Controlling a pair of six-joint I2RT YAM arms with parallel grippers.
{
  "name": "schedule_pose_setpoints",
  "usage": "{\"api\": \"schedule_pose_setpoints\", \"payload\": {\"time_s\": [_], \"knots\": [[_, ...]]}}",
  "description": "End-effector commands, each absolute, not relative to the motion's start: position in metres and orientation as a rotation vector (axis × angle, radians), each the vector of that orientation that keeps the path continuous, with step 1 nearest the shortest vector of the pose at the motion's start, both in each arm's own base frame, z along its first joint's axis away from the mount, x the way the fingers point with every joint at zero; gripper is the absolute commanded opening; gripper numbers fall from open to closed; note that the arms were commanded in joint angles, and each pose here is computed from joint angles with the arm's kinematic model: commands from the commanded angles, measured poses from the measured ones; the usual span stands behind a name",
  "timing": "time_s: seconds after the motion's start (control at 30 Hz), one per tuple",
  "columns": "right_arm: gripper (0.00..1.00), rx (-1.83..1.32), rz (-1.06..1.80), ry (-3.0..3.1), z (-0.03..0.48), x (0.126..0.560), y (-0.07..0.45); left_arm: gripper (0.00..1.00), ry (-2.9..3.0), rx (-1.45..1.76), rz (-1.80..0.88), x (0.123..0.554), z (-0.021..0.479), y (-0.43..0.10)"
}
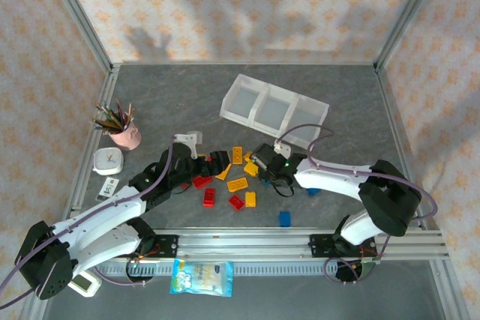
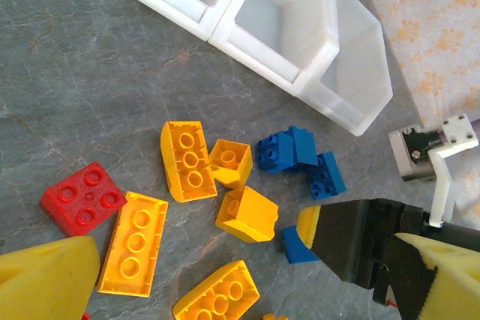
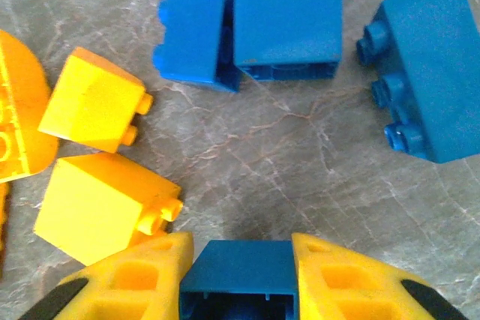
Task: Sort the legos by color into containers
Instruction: Pick up the lego from the bottom-center of the table, then place the lego in the container.
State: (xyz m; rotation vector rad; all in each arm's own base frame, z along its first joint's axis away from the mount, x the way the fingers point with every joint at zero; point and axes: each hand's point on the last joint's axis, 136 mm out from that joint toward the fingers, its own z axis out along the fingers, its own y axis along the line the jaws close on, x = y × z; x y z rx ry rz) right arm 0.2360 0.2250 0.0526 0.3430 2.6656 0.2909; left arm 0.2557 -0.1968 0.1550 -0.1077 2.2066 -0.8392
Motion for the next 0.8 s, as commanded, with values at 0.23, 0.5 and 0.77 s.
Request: {"api": "schedule_pose_setpoints", "payload": {"time_s": [0.23, 0.5, 0.77], "knots": [[0.28, 0.194, 0.294, 2.441, 0.139, 0.294, 0.242, 0.99, 2.118, -0.188, -0.757, 0.269, 0.193, -0.182], [0.28, 0.139, 0.338, 2.343, 0.165, 0.377, 0.277, 0.99, 2.085, -0.230, -0.672, 0.289, 0.211, -0.165], [0.27, 0.108, 0.268, 2.330, 0.145, 0.455, 0.300, 0.99, 2.068, -0.323, -0.642, 0.317, 0.208, -0.140]]}}
